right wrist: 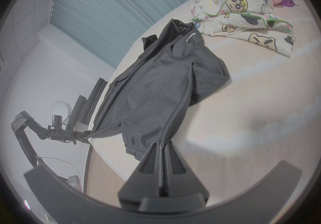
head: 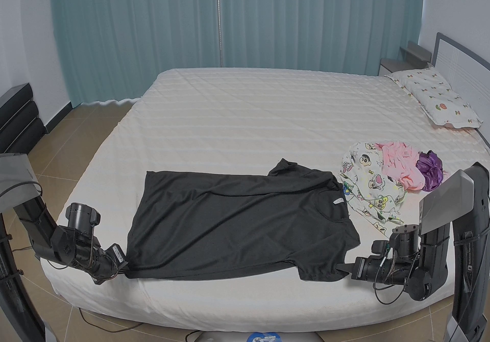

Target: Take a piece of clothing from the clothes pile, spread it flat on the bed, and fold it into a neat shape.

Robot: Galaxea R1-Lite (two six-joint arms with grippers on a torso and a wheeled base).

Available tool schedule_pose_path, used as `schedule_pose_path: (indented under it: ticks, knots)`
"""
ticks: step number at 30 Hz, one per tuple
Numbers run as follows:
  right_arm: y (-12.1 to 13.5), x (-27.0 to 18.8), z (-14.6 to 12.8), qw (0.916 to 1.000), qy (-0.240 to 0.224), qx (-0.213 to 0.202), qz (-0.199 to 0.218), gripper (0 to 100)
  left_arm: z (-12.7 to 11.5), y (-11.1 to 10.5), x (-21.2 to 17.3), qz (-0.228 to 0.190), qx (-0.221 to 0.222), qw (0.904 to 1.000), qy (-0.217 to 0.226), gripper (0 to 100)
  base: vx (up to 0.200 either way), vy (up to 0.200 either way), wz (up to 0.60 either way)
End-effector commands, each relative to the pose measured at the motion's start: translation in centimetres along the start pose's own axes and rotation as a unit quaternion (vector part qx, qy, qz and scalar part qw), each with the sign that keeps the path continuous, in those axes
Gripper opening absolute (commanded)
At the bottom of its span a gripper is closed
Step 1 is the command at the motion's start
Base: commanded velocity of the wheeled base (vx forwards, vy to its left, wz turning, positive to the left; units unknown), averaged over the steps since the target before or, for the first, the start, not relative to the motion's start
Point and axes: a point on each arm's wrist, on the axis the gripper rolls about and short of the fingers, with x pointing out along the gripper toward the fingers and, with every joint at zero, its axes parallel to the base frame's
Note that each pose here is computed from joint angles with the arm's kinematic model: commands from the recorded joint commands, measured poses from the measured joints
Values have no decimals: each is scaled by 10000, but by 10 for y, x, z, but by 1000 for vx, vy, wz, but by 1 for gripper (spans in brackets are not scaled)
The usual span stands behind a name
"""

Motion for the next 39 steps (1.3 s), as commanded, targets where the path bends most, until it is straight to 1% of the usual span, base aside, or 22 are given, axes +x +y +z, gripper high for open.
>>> schedule_pose_path:
  ticks: [1, 5, 9, 12, 15, 16, 17, 21, 25, 30, 34, 35, 37, 38, 39]
  knots:
    - [5, 6, 5, 9997, -137, -130, 144, 0, 0, 1, 0, 9, -14, 10000, 5, 0, 0, 0, 0]
    - [6, 5, 9, 9995, -224, -159, 168, 0, 0, 0, 0, 0, -11, 10000, -7, 0, 0, 0, 0]
    - [13, -4, 14, 9991, -316, -199, 218, 0, 0, 0, 0, 0, -11, 10000, -7, 0, 0, 0, 0]
    - [22, -28, 9, 9995, -242, -127, 181, 0, -2, 2, -1, 19, 9, 10000, -1, 0, 0, 0, 0]
    - [22, -44, -6, 10000, 50, 40, 5, 0, -1, 0, -8, -42, 7, 10000, -90, 0, 0, 0, 0]
    - [21, -45, -6, 10000, 58, 50, -6, 0, -1, 0, -9, -47, 8, 9999, -96, 0, 0, 0, 0]
    - [20, -52, -10, 9998, 113, 115, -111, 0, -3, 0, -15, -82, 40, 9999, -134, 0, 0, 0, 0]
    - [18, -69, -12, 9993, 114, 244, -275, 0, -11, 0, -25, -90, 181, 9996, -194, 0, 0, 0, 0]
    - [16, -73, -11, 9983, 117, 371, -427, 0, -12, -2, -36, -168, 325, 9989, -294, 0, 0, 0, 0]
    - [25, -83, -13, 9975, 356, 372, -480, 0, -15, 0, -36, 40, 636, 9978, -161, 0, 0, 0, 0]
    - [28, -90, -16, 9960, 543, 417, -570, 0, -17, 2, -36, 230, 727, 9971, -12, 0, 0, 0, 0]
    - [30, -94, -18, 9949, 648, 419, -644, 0, -19, 4, -36, 326, 806, 9962, 90, 0, 0, 0, 0]
    - [30, -96, -19, 9945, 679, 421, -676, 0, -20, 4, -35, 349, 832, 9959, 111, 0, 0, 0, 0]
    - [31, -102, -23, 9913, 892, 381, -885, 0, -23, 7, -35, 408, 950, 9944, 222, 0, 0, 0, 0]
    - [31, -103, -24, 9908, 927, 367, -914, 0, -24, 8, -35, 412, 964, 9942, 229, 0, 0, 0, 0]
